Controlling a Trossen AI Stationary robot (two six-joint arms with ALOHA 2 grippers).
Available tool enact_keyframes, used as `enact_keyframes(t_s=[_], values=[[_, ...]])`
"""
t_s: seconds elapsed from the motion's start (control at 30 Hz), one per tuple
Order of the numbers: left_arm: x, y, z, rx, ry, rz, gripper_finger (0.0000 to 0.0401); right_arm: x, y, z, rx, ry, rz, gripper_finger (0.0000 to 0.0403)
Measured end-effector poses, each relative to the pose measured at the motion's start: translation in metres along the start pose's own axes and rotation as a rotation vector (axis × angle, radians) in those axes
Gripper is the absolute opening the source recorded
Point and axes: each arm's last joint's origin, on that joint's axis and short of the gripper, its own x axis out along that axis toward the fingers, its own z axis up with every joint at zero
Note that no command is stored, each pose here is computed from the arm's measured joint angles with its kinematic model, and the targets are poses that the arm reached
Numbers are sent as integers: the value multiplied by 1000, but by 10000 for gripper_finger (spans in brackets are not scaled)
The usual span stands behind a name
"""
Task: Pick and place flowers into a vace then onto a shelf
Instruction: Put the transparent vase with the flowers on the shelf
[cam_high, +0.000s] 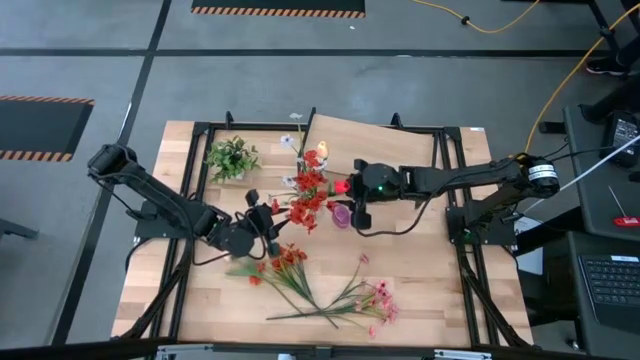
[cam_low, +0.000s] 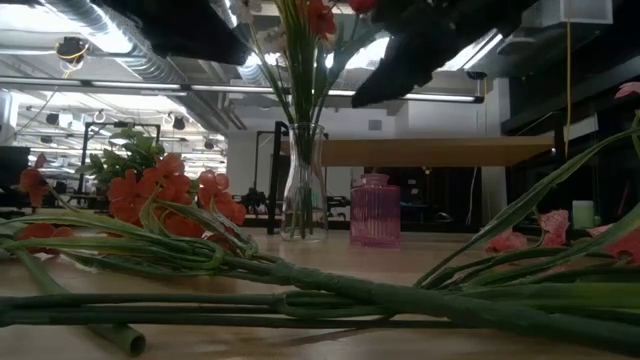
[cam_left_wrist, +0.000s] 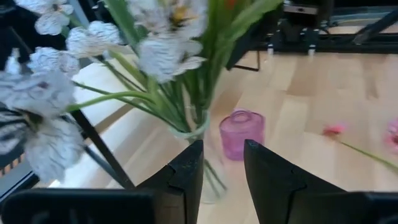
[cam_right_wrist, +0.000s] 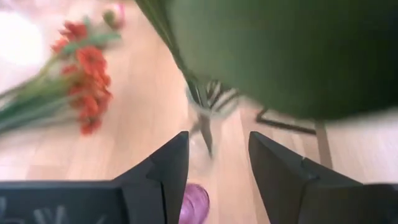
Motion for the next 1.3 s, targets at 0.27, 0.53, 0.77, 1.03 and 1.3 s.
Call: enact_keyframes(t_s=[0.27,0.53,0.77,1.03,1.3], values=[[11,13,-22,98,54,66,112,-7,0,-7,15,0,-6,170],[21,22,-37,15,10,62,112,-37,0,-28,50,-154,-22,160],[37,33,-32,9,23,-22,130,-54,5,-45,94,-269,-10,157],[51,49,-30,-37,57,-61,196,-59,12,-80,124,-434,6,157],[62,49,-33,-66,56,-60,234,-57,13,-104,143,-460,-36,157]])
